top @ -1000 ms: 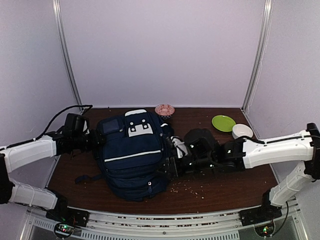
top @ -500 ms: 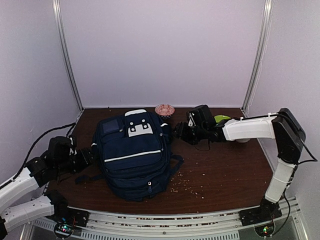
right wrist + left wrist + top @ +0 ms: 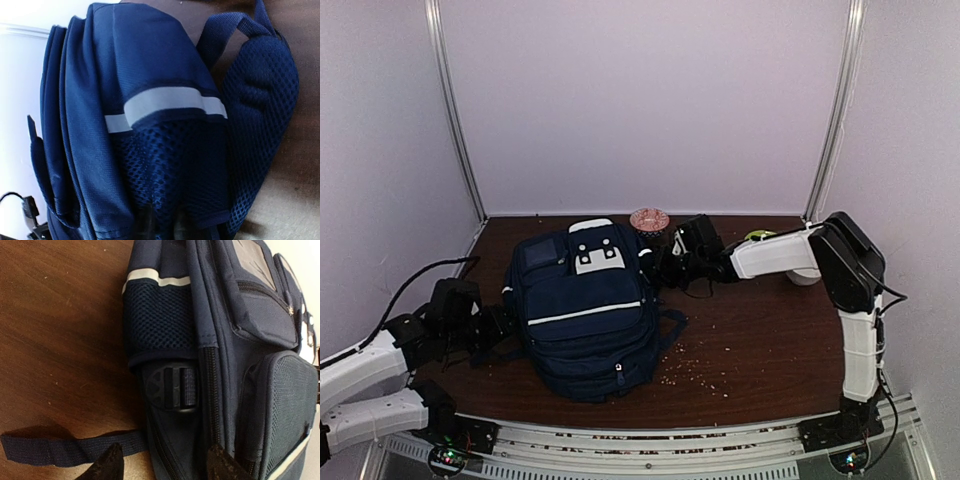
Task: Pack the student bag
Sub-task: Adjust the student bag at the center of the board.
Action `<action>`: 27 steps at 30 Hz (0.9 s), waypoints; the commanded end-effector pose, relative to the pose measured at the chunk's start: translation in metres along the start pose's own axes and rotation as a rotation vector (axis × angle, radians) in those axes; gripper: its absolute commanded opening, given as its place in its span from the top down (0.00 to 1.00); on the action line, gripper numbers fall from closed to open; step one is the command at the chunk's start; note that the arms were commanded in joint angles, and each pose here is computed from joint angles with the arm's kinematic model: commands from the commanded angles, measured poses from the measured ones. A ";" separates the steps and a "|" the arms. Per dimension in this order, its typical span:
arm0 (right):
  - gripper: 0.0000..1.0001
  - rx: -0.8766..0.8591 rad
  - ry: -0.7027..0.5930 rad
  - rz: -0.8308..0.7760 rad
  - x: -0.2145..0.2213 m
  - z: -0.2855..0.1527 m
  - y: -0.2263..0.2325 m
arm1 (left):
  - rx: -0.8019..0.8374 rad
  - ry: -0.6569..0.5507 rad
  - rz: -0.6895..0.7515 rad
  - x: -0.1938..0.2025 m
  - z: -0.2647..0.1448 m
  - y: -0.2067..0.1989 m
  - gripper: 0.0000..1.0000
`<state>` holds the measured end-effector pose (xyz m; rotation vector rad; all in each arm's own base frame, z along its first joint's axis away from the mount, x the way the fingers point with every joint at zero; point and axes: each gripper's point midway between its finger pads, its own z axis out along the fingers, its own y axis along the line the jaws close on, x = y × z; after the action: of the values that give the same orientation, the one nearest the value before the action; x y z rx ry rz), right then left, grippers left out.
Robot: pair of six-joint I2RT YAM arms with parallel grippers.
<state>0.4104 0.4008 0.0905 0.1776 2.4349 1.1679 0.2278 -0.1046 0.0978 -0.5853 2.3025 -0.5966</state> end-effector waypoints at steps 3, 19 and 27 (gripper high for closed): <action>1.00 -0.044 0.014 0.008 0.035 -0.027 0.005 | 0.075 -0.060 0.063 -0.028 0.006 -0.041 0.03; 1.00 0.071 -0.059 -0.099 0.148 -0.139 -0.033 | 0.323 0.145 0.202 -0.019 0.081 -0.141 0.15; 1.00 0.031 -0.030 -0.112 0.170 -0.133 -0.019 | 0.474 0.186 0.242 -0.025 0.114 -0.216 0.39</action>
<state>0.2050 0.3260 0.0846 0.0947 2.4259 1.0140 0.3615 -0.2293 0.1105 -0.2401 2.3618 -0.8194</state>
